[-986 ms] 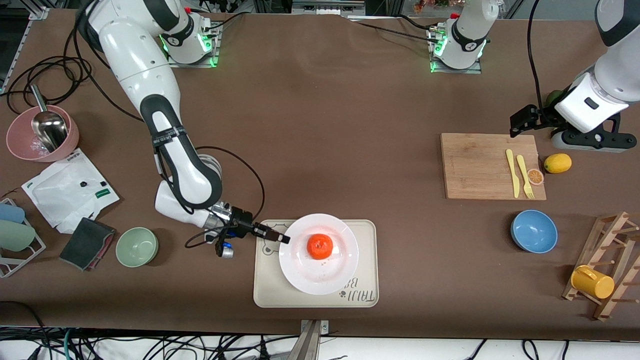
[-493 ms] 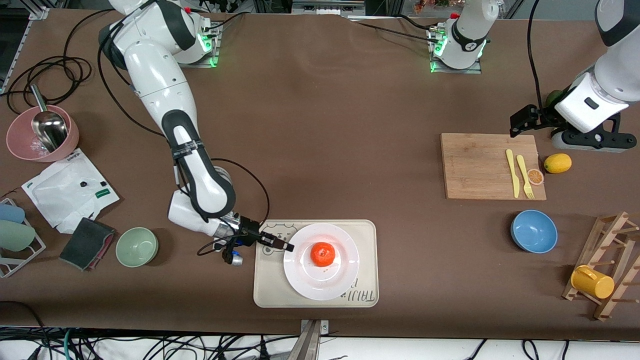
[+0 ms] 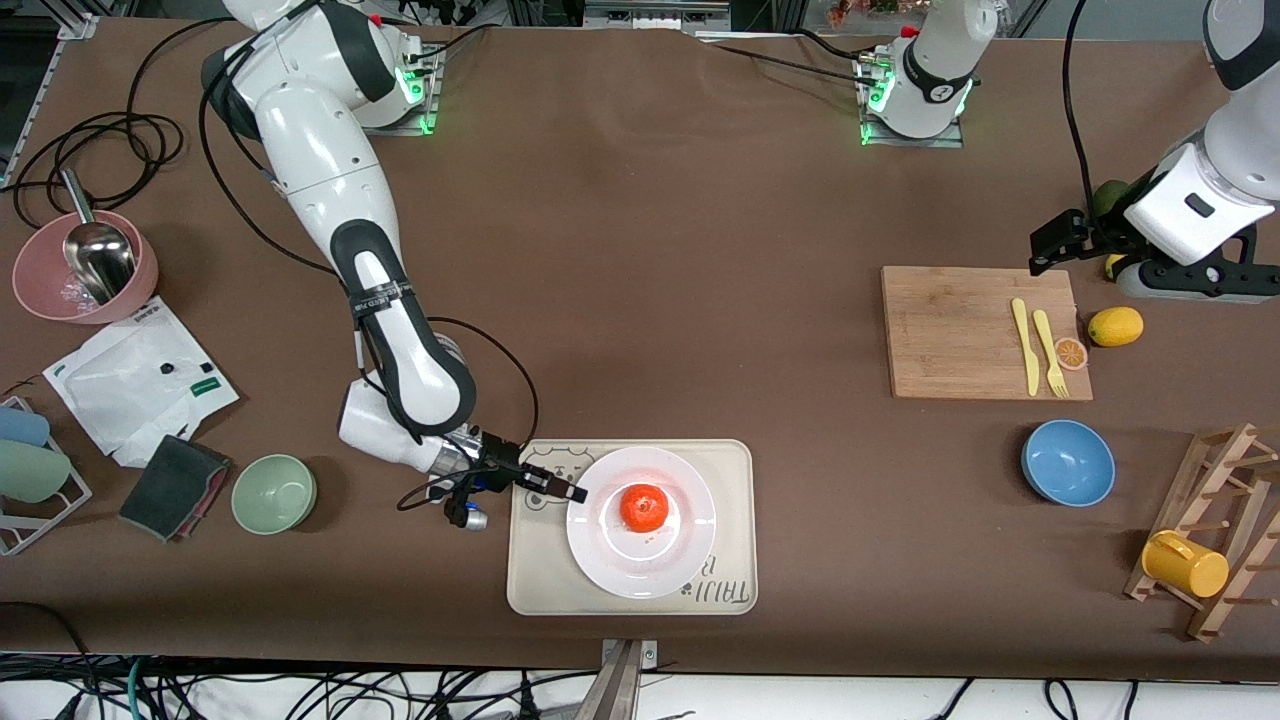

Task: Place orange and plate with both arms
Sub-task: 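Open the right gripper and release the plate rim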

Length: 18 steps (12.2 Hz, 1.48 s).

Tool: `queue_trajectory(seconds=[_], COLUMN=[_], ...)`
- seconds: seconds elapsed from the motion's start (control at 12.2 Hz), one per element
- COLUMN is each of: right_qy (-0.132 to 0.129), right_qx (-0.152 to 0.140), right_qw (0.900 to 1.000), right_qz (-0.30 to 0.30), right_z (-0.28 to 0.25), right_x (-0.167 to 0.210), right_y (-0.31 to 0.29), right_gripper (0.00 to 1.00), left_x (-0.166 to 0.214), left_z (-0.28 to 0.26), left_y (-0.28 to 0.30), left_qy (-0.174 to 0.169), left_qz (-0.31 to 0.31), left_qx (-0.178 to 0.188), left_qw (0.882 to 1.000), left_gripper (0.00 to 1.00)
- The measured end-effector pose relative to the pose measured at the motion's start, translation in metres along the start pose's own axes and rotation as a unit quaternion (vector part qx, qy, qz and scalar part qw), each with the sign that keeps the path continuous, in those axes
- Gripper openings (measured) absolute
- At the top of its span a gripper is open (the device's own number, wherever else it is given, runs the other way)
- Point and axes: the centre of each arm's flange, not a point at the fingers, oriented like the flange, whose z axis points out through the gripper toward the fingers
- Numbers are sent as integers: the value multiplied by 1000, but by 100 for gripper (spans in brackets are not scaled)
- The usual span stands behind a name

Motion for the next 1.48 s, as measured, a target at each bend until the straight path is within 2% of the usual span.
queue_trajectory(seconds=[0.16, 0.25, 0.33, 0.41, 0.74, 0.82, 1.15, 1.32, 1.48], right_qy=[4, 5, 5, 5, -4, -6, -7, -19, -46], right_qx=[-2, -2, -2, -4, -44, -57, -89, -104, -132], right_qw=[1000, 1000, 1000, 1000, 996, 994, 986, 979, 968], right_qz=[-2, -4, -6, -14, -72, -92, -141, -172, -207], right_z=[-4, -5, -5, -5, -11, -14, -46, -69, -100], right_x=[4, 5, 6, 6, 10, 12, 18, 20, 17], right_y=[0, 0, -1, -2, -7, -11, -39, -61, -82], right_gripper=[30, 36, 37, 47, 94, 100, 100, 100, 100], left_x=[0, 0, 0, 0, 0, 0, 0, 0, 0], left_z=[1, 1, 1, 1, 1, 1, 1, 1, 1], left_y=[0, 0, 0, 0, 0, 0, 0, 0, 0], left_qy=[-1, -2, -2, -2, -2, -2, -2, -2, -2], left_qz=[0, 0, 0, 0, 0, 0, 0, 0, 0], left_qx=[0, 0, 0, 0, 0, 0, 0, 0, 0], left_qw=[1000, 1000, 1000, 1000, 1000, 1000, 1000, 1000, 1000], left_gripper=[100, 100, 100, 100, 100, 100, 100, 100, 100])
